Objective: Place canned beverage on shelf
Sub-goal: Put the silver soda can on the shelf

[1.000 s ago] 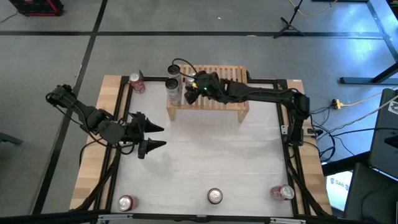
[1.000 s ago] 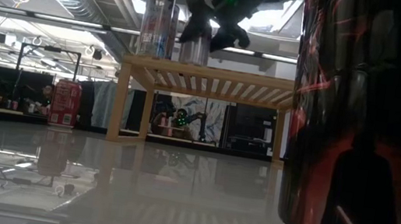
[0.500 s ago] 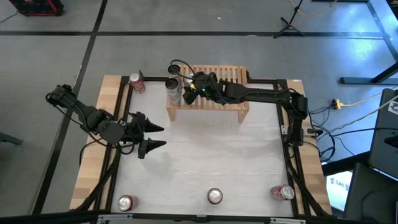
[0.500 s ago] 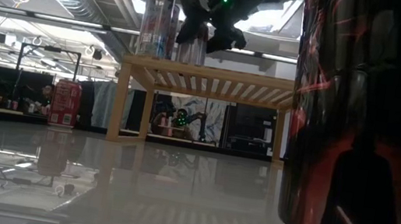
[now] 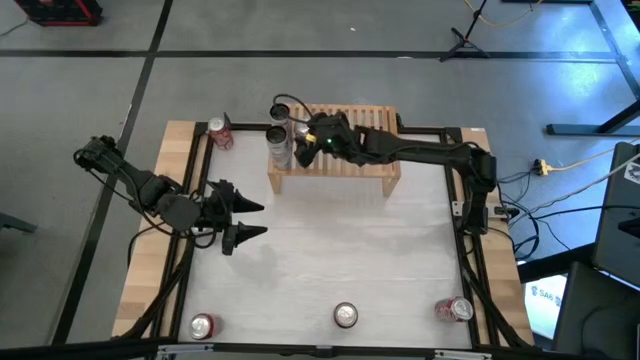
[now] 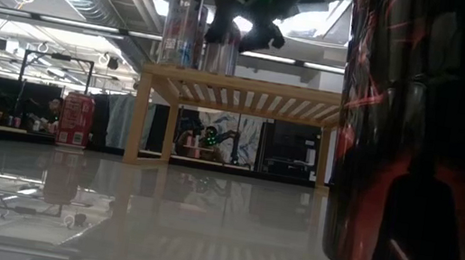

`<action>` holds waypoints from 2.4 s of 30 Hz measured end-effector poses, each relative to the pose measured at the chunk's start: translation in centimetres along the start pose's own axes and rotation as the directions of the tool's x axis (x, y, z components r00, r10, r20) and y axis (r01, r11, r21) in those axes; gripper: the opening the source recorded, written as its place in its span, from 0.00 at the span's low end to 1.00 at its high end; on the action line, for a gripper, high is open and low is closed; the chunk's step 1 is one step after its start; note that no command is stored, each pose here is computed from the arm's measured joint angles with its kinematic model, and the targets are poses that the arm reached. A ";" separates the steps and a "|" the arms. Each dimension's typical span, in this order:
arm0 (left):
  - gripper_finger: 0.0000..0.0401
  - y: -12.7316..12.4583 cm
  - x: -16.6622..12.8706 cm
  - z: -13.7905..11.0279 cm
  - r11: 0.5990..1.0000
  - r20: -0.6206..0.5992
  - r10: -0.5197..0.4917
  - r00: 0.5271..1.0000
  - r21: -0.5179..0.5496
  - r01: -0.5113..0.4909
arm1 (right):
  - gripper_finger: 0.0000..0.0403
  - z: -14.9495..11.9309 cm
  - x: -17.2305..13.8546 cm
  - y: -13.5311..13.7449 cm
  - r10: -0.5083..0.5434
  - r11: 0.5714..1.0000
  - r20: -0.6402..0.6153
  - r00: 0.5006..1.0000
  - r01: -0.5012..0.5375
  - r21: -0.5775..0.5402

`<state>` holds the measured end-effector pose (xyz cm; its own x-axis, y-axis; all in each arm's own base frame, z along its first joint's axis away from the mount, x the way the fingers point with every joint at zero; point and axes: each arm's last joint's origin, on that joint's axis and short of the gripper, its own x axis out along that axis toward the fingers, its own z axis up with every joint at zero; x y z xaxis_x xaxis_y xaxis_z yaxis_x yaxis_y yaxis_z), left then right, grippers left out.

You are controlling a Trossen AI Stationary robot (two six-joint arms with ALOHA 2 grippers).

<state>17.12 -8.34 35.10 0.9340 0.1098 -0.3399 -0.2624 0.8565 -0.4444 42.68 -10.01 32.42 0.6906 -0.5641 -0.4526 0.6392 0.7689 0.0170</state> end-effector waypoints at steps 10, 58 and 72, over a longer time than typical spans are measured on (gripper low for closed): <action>0.82 0.0 0.0 0.0 1.000 -0.001 0.000 1.000 0.031 0.000 | 0.85 5.8 -4.1 -0.4 0.006 0.997 0.070 0.998 -0.001 -0.073; 0.82 8.0 -3.5 -5.3 0.662 -0.791 0.486 0.372 0.055 -0.747 | 0.85 -2.8 -20.1 11.7 0.355 0.851 -0.322 0.877 -0.446 -0.276; 0.82 8.1 -3.2 -5.3 0.635 -0.772 0.506 0.384 0.032 -0.772 | 0.85 -4.2 -19.3 11.8 0.333 0.858 -0.370 0.867 -0.442 -0.263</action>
<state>10.72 -4.42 28.15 0.0391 0.0862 -0.9955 -0.8801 0.4747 0.0065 35.47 11.25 37.64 0.6867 -0.1215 -0.7167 0.1540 0.9879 -0.0200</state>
